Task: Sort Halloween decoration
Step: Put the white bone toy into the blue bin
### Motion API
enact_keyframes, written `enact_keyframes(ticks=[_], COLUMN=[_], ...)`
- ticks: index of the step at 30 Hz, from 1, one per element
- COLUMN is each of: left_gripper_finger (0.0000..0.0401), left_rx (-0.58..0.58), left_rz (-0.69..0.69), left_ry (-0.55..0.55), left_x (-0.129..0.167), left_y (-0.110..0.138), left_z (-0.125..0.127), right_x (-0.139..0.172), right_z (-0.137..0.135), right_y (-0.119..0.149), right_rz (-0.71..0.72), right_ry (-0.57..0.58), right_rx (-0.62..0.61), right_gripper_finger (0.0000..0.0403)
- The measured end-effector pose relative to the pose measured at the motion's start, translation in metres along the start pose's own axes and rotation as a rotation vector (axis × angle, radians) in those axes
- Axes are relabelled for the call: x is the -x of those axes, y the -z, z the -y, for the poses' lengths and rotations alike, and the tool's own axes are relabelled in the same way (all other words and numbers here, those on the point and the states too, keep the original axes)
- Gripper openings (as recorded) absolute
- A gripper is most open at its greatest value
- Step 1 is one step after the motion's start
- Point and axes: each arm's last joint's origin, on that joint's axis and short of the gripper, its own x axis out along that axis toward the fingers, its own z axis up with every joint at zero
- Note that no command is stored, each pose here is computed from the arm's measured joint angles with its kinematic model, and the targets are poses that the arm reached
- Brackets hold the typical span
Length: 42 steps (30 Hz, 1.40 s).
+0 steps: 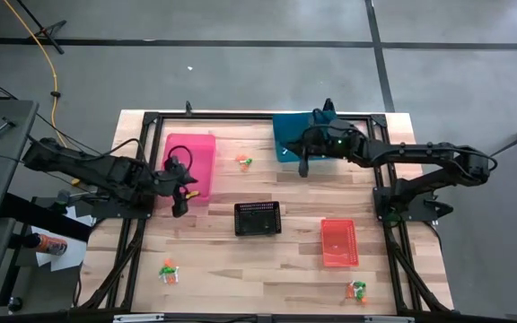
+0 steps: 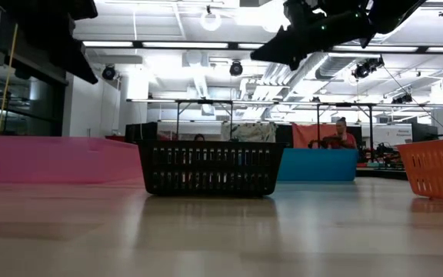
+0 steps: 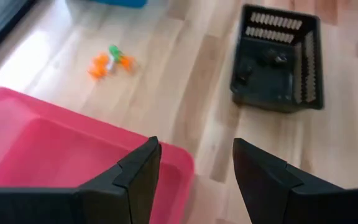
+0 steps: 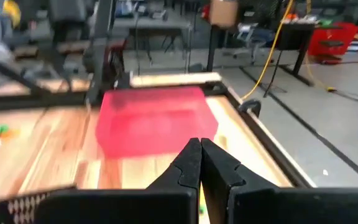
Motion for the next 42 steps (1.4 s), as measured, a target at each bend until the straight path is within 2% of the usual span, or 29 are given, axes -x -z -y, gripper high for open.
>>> enact_keyframes(ticks=[3, 8, 12, 19, 23, 28, 31, 35, 36, 42], left_gripper_finger=[0.0186, 0.0186, 0.0186, 0.0186, 0.0186, 0.0186, 0.0186, 0.0186, 0.0186, 0.0186], left_rx=[0.034, 0.047, 0.130, 0.244, 0.267, 0.247, 0.171, 0.066, 0.071, 0.366], left_rz=[-0.002, 0.033, 0.099, 0.071, 0.032, -0.022, -0.072, -0.184, -0.231, -0.720], left_ry=[0.011, 0.100, 0.214, 0.297, 0.342, 0.318, 0.280, 0.239, 0.243, 0.378], left_x=[-0.002, -0.005, -0.002, 0.002, 0.004, -0.001, -0.011, -0.031, -0.035, -0.051], left_y=[-0.001, -0.006, -0.015, -0.011, -0.005, 0.009, 0.021, 0.040, 0.044, 0.059], left_z=[0.002, 0.014, 0.022, 0.033, 0.046, 0.071, 0.088, 0.108, 0.112, 0.127], right_x=[-0.001, -0.001, 0.000, 0.001, 0.002, 0.003, 0.004, 0.004, 0.004, 0.007], right_z=[-0.008, -0.024, -0.039, -0.059, -0.067, -0.075, -0.077, -0.079, -0.080, -0.093], right_y=[0.004, 0.010, 0.013, 0.012, 0.012, 0.013, 0.015, 0.014, 0.013, 0.010], right_rz=[-0.044, -0.124, -0.166, -0.176, -0.176, -0.190, -0.210, -0.202, -0.191, -0.160], right_ry=[-0.033, -0.089, -0.133, -0.171, -0.175, -0.202, -0.210, -0.205, -0.203, -0.245], right_rx=[-0.016, -0.151, -0.220, -0.211, -0.203, -0.184, -0.160, -0.167, -0.173, -0.180], right_gripper_finger=[0.0000, 0.0000, 0.0000, 0.0000, 0.0000, 0.0000, 0.0000, 0.0000, 0.0000, 0.0000])
